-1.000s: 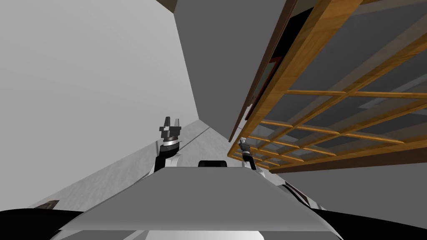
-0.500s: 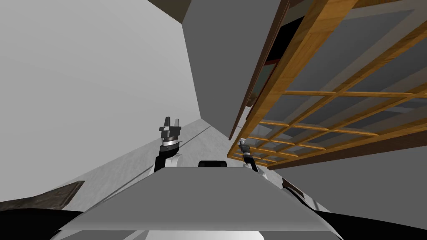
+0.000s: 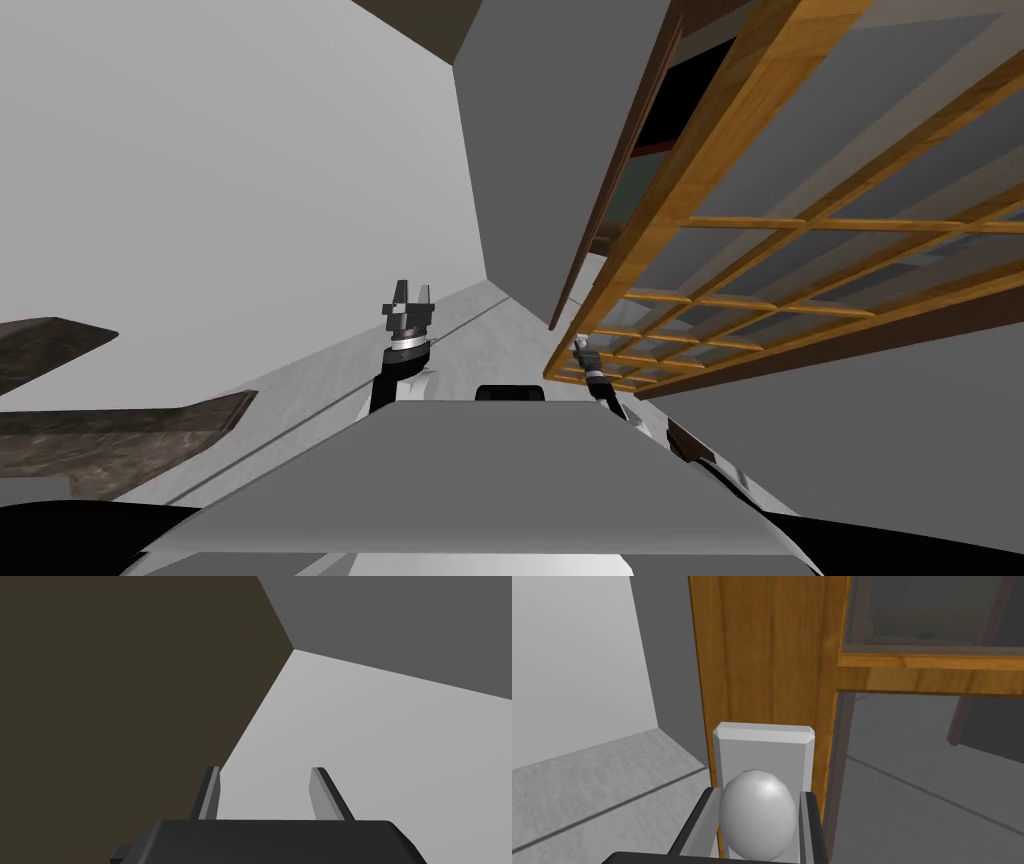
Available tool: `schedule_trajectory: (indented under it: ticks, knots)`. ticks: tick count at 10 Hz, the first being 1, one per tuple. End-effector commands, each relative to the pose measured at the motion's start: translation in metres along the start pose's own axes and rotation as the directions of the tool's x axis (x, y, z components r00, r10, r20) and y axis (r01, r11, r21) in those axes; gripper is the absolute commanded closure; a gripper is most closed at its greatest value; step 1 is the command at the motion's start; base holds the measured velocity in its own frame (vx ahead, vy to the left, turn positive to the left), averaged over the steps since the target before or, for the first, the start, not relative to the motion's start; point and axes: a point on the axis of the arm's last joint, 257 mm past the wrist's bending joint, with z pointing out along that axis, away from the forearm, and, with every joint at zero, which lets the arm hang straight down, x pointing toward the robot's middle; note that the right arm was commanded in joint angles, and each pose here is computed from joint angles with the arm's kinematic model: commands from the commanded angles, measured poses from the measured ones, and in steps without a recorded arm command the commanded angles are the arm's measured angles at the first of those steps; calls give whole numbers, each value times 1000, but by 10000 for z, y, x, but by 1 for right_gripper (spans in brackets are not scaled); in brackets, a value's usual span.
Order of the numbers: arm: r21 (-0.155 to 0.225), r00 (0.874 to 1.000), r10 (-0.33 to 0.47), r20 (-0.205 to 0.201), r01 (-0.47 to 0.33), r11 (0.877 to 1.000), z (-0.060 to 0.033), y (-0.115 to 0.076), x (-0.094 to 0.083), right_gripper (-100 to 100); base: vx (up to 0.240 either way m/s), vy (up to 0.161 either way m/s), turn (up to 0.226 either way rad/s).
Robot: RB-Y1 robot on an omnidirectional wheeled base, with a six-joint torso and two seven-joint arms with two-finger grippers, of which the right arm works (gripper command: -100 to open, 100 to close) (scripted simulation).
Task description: Pull the door open
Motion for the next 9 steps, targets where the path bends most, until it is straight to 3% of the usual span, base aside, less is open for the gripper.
schedule_trajectory:
  ticks: [1, 2, 3, 9]
  knots:
    - [27, 1000, 2, -4, -2, 1000, -56, -3, 10, 100, -268, -25, 95]
    - [17, 1000, 0, -2, 0, 1000, -29, -4, 7, 100, -124, -7, 21]
    - [39, 1000, 1, 2, -1, 999, -112, -16, -12, 100, -144, -36, 97]
    - [126, 1000, 1, -4, -1, 992, -389, -36, 7, 100, -195, -53, 97]
